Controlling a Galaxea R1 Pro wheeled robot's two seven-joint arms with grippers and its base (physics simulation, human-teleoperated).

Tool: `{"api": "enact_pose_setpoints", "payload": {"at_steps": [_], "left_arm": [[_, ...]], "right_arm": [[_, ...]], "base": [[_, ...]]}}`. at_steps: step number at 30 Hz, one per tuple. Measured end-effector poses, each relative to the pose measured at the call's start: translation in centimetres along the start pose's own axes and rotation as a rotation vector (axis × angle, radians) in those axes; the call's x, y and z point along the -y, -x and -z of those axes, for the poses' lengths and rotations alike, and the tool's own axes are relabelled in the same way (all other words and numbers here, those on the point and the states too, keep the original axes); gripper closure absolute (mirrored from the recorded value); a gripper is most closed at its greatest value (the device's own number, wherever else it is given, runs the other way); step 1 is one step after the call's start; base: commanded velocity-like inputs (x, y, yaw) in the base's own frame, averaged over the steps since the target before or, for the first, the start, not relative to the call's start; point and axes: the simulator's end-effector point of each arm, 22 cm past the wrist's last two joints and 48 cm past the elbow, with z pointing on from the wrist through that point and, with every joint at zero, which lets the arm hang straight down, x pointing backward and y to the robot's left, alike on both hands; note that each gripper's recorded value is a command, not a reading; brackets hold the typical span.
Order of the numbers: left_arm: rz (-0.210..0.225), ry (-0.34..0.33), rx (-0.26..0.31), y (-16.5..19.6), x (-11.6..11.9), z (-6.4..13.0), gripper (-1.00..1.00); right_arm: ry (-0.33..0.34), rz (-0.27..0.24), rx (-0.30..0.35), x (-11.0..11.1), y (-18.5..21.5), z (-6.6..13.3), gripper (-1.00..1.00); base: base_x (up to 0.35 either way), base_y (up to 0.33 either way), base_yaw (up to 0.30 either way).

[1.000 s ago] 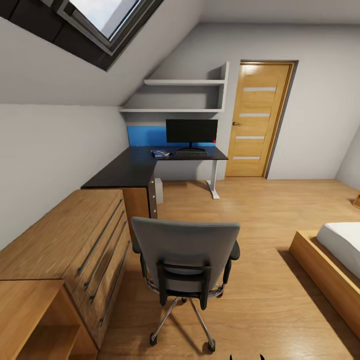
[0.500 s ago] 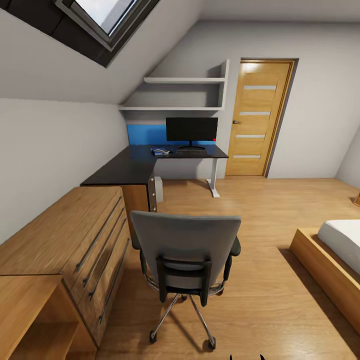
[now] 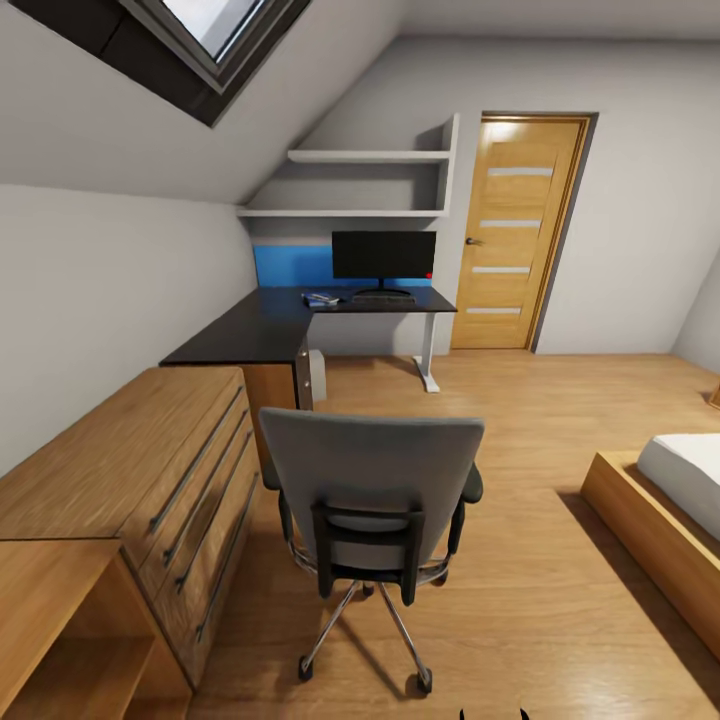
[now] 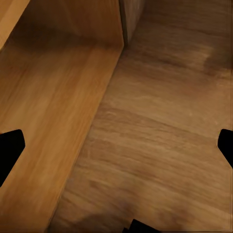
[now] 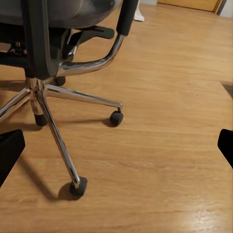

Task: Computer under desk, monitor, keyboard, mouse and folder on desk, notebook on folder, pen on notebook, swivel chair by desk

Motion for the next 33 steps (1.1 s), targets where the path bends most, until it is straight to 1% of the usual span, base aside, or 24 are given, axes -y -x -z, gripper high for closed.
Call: {"api": "enact_pose_setpoints", "payload": {"at_steps": [2,4,6,9,11,12,17,19,22,23,24,26,27,29,33], "left_arm": [[0.003,-0.005,-0.003,-0.4,0.5,-0.2,-1.0],[0.01,-0.017,-0.015,-1.0,1.6,-0.2,-1.0],[0.015,-0.022,-0.017,-1.3,2.2,-0.4,-1.0],[0.038,-0.05,-0.008,-0.5,4.2,-0.9,-1.0],[0.044,-0.067,-0.015,-0.3,5.2,-1.3,-1.0],[0.047,-0.085,-0.026,-0.1,6.3,-1.5,-1.0],[0.048,-0.132,-0.069,0.1,8.8,-2.2,-1.0],[0.045,-0.16,-0.089,0.7,10.3,-2.5,-1.0],[0.042,-0.182,-0.099,1.7,11.7,-3.3,-1.0],[0.036,-0.197,-0.102,3.3,12.8,-3.9,-1.0],[0.034,-0.205,-0.1,4.3,13.5,-4.5,-1.0],[0.033,-0.212,-0.101,5.0,14.2,-5.0,-1.0],[0.031,-0.222,-0.103,5.7,15.0,-5.3,-1.0],[0.033,-0.232,-0.103,6.2,15.9,-5.6,-1.0],[0.038,-0.251,-0.091,7.3,17.5,-6.3,-1.0]], "right_arm": [[0.0,0.0,0.0,-0.1,-0.4,-0.1,-1.0],[0.0,0.0,0.0,-0.1,-0.8,-0.2,-1.0],[0.0,0.0,0.0,-0.2,-1.1,-0.2,-1.0],[0.0,0.0,0.0,-0.3,-1.7,-0.4,-1.0],[0.0,0.0,0.0,-0.3,-2.1,-0.4,-1.0],[0.0,0.0,0.0,-0.3,-2.3,-0.5,-1.0],[0.006,-0.013,0.002,-1.1,-3.1,-0.6,-1.0],[0.006,-0.026,0.004,-1.7,-3.3,-0.7,-1.0],[0.008,-0.033,0.009,-2.1,-3.7,-0.8,-1.0],[0.006,-0.038,0.012,-2.2,-3.8,-0.9,-1.0],[0.007,-0.045,0.015,-2.5,-3.8,-1.0,-1.0],[0.01,-0.059,0.019,-3.2,-4.0,-1.1,-1.0],[0.021,-0.077,0.024,-4.1,-3.8,-1.2,-1.0],[0.026,-0.102,0.031,-5.0,-3.6,-1.5,-1.0],[0.042,-0.157,0.065,-6.8,-2.2,-2.9,-1.0]], "base": [[0.0,0.0,0.0],[0.0,0.0,0.0],[0.0,0.0,0.0],[0.0,0.0,0.0],[0.0,0.0,0.0],[0.0,0.0,0.0],[0.0,0.0,0.0],[0.0,0.0,0.0],[0.0,0.0,0.0],[0.0,0.0,0.0],[0.0,0.0,0.0],[0.0,0.0,0.0],[0.0,0.0,0.0],[0.0,0.0,0.0],[0.0,0.0,0.0]]}}
